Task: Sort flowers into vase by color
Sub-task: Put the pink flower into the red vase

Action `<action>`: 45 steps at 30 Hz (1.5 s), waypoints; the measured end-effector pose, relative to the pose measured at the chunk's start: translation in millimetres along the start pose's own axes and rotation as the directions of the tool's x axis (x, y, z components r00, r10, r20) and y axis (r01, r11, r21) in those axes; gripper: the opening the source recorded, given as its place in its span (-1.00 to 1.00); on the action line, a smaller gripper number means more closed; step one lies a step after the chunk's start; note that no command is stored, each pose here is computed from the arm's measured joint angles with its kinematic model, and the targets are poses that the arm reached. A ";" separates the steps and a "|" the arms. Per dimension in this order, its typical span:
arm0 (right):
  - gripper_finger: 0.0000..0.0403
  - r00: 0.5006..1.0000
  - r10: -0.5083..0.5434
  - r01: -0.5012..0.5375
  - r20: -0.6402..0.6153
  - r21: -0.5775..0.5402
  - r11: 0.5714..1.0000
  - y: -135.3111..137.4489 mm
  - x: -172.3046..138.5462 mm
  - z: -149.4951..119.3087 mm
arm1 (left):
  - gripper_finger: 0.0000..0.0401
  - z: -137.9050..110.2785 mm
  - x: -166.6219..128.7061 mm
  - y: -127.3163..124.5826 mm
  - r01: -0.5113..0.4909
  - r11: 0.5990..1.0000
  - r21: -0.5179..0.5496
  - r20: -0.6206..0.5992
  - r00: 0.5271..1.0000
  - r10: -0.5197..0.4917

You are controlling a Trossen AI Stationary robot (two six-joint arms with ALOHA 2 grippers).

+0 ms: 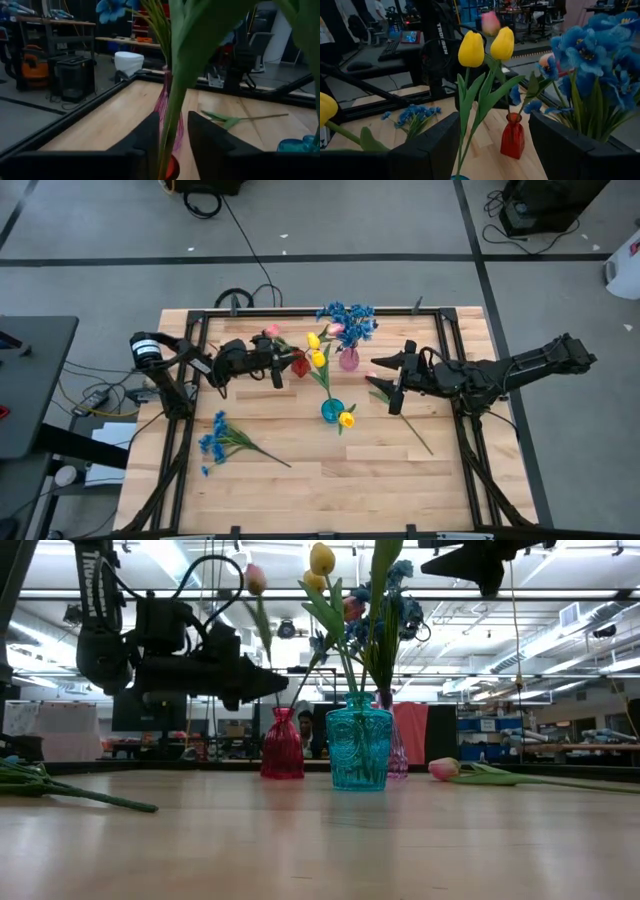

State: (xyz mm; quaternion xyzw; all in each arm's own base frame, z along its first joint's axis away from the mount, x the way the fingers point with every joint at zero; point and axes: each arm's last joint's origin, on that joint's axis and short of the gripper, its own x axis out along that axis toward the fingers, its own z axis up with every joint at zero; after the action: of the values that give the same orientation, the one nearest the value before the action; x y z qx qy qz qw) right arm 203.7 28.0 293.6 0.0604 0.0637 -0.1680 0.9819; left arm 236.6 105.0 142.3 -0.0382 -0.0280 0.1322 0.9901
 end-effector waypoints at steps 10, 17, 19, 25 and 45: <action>0.17 0.945 -0.107 0.137 -0.310 0.078 0.987 -17.1 -10.1 -30.2 | -0.29 12.9 -38.2 -0.2 -0.038 0.999 0.012 0.026 0.999 0.037; 0.06 0.826 -0.185 0.272 -0.533 0.089 0.958 -19.0 3.2 -62.5 | -0.29 8.6 -36.7 -6.5 -0.030 1.000 -0.006 -0.108 0.994 0.029; 0.03 0.790 -0.168 0.275 -0.589 0.096 0.957 -17.0 10.4 -71.7 | -0.29 9.0 -35.2 -7.5 -0.030 0.999 -0.010 -0.142 0.990 0.029; -0.02 0.615 -0.188 0.332 -0.766 0.035 0.943 -14.7 22.4 -105.2 | -0.29 14.3 -35.0 -12.1 -0.033 0.999 -0.014 -0.202 0.979 0.029; -0.22 0.223 -0.148 0.421 -0.963 -0.042 0.906 -20.3 27.5 -150.5 | -0.29 34.5 -57.8 -28.7 -0.096 0.992 0.080 -0.267 0.957 0.114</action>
State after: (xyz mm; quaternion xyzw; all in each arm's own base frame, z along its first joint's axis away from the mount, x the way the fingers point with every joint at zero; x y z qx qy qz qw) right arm 206.8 21.3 139.4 0.2476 0.6258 -0.2819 0.6838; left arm 186.2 64.5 176.4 -0.0247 0.1139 0.1791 0.9769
